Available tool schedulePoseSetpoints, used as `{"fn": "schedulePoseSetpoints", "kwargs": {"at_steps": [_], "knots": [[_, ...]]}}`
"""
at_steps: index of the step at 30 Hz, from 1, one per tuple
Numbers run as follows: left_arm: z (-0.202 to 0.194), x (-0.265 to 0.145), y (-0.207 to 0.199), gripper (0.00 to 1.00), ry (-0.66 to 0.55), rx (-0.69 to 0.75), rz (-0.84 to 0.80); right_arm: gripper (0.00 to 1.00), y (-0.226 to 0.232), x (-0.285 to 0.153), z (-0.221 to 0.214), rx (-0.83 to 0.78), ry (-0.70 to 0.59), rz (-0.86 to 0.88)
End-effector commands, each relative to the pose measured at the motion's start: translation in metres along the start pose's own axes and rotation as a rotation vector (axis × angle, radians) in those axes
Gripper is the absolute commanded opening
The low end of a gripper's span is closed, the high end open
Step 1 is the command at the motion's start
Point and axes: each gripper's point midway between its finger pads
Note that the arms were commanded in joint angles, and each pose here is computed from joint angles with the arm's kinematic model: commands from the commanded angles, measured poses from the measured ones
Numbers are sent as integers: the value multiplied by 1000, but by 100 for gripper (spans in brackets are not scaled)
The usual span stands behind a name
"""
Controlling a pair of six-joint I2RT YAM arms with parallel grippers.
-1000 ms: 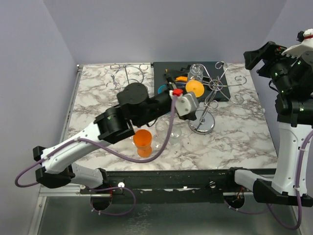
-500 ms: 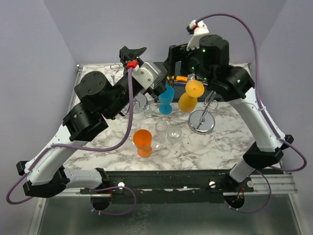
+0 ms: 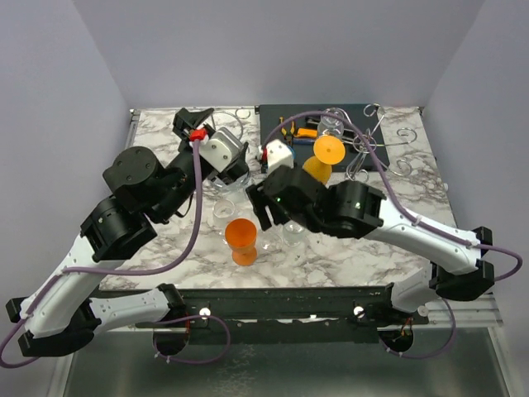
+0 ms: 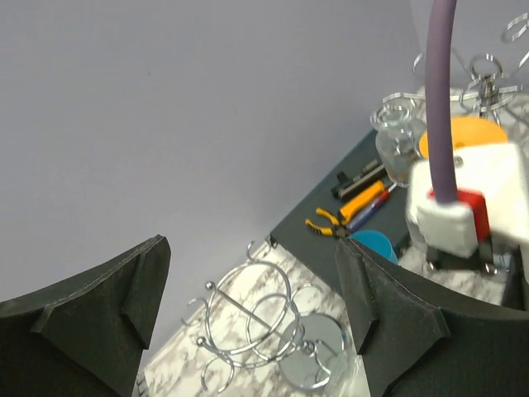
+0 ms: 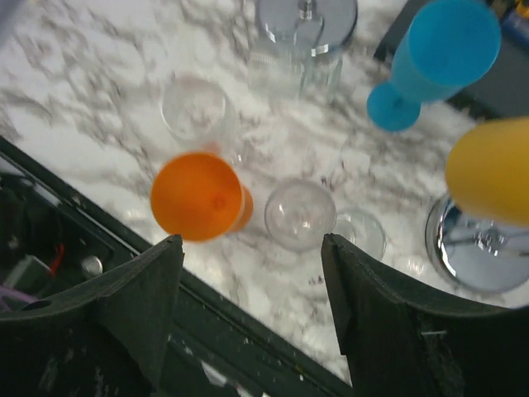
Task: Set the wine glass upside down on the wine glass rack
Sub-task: Pick up the wine glass at the center of the board.
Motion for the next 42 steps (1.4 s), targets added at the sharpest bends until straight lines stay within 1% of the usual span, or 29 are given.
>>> {"fn": "schedulePoseSetpoints", "kwargs": {"at_steps": [1, 7, 13, 15, 18, 21, 25, 36, 42], "knots": [[-32, -8, -9, 88, 76, 33, -29, 73, -4, 0, -64, 56, 143, -44], [-36, -12, -12, 88, 84, 46, -57, 70, -4, 8, -112, 89, 216, -28], [-38, -12, -19, 88, 84, 38, -88, 70, -8, 12, -139, 71, 247, -22], [-38, -12, -21, 88, 83, 26, -95, 71, -15, 14, -150, 59, 247, -38], [-38, -11, -24, 88, 83, 10, -105, 73, -21, 20, -160, 11, 211, -32], [-40, -10, -29, 88, 92, -1, -122, 75, -19, 26, -155, -33, 136, 11], [-43, -7, -35, 88, 101, -8, -148, 76, -19, 34, -149, -81, 80, 32], [-43, -4, -39, 88, 104, -16, -162, 75, -38, 64, -156, -95, 102, 53], [-42, -2, -40, 88, 100, -20, -166, 72, -38, 76, -162, -99, 116, 83]]}}
Point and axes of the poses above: each gripper's point midway between its finger pads, its own x axis out along the fingers, its own y axis along the line the jaws close on, z = x × y, and after that the axes turned 2 degrees about -x, right-handed
